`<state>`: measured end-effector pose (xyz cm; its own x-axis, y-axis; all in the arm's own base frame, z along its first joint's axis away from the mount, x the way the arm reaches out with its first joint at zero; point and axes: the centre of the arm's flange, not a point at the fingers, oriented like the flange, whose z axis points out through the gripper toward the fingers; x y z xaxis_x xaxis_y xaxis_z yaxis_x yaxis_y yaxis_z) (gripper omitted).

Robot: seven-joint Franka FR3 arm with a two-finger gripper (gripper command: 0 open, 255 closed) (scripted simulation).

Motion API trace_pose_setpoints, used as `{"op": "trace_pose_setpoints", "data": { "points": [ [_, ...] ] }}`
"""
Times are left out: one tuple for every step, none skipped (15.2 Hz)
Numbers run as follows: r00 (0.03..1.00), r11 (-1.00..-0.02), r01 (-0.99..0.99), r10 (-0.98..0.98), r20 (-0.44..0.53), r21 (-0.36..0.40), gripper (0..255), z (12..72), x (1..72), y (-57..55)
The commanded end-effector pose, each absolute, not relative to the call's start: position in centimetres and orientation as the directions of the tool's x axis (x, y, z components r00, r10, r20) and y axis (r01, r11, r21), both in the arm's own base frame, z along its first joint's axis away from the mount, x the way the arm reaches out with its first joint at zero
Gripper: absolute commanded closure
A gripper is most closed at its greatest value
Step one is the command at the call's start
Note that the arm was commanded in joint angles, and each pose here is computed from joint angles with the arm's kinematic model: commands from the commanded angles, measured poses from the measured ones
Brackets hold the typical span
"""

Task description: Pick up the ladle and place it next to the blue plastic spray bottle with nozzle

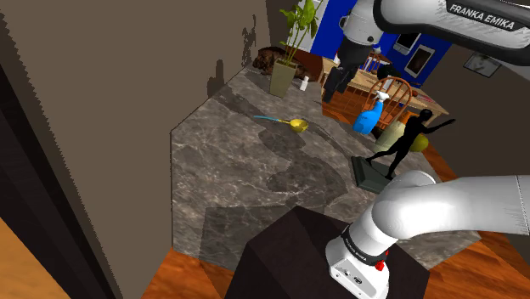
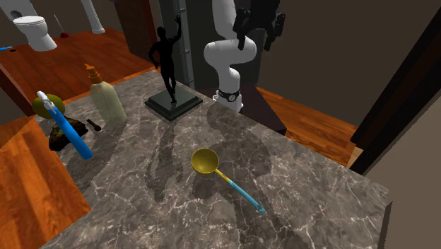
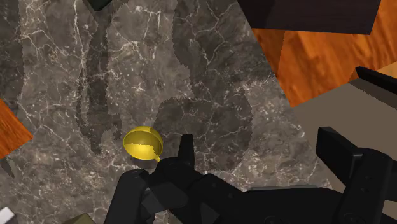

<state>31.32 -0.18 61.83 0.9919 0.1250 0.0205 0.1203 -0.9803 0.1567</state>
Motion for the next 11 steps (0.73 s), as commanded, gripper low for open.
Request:
{"op": "trace_pose_setpoints", "data": {
  "points": [
    [0.992, -0.980, 0.120, 0.125, 0.021, 0.157, 0, 61.8, 31.3, -0.2],
    [0.990, -0.980, 0.137, 0.140, 0.015, 0.147, 0, 61.2, 32.1, -1.2],
    [0.988, -0.979, 0.153, 0.156, 0.009, 0.137, 0, 60.5, 33.0, -2.2],
    [0.985, -0.977, 0.170, 0.172, 0.003, 0.127, 0, 59.8, 33.8, -3.1],
    [0.982, -0.976, 0.186, 0.187, -0.002, 0.117, 0, 59.1, 34.6, -4.1],
    [0.979, -0.974, 0.202, 0.203, -0.007, 0.106, 0, 58.4, 35.5, -5.0],
    [0.976, -0.971, 0.218, 0.218, -0.013, 0.096, 0, 57.7, 36.4, -5.9],
    [0.972, -0.968, 0.234, 0.234, -0.017, 0.086, 0, 56.9, 37.2, -6.8],
    [0.968, -0.965, 0.250, 0.249, -0.022, 0.075, 0, 56.2, 38.1, -7.7],
    [0.964, -0.962, 0.266, 0.265, -0.027, 0.064, 0, 55.4, 39.0, -8.5],
    [0.959, -0.958, 0.282, 0.280, -0.031, 0.054, 0, 54.6, 39.9, -9.3]
  ]
}}
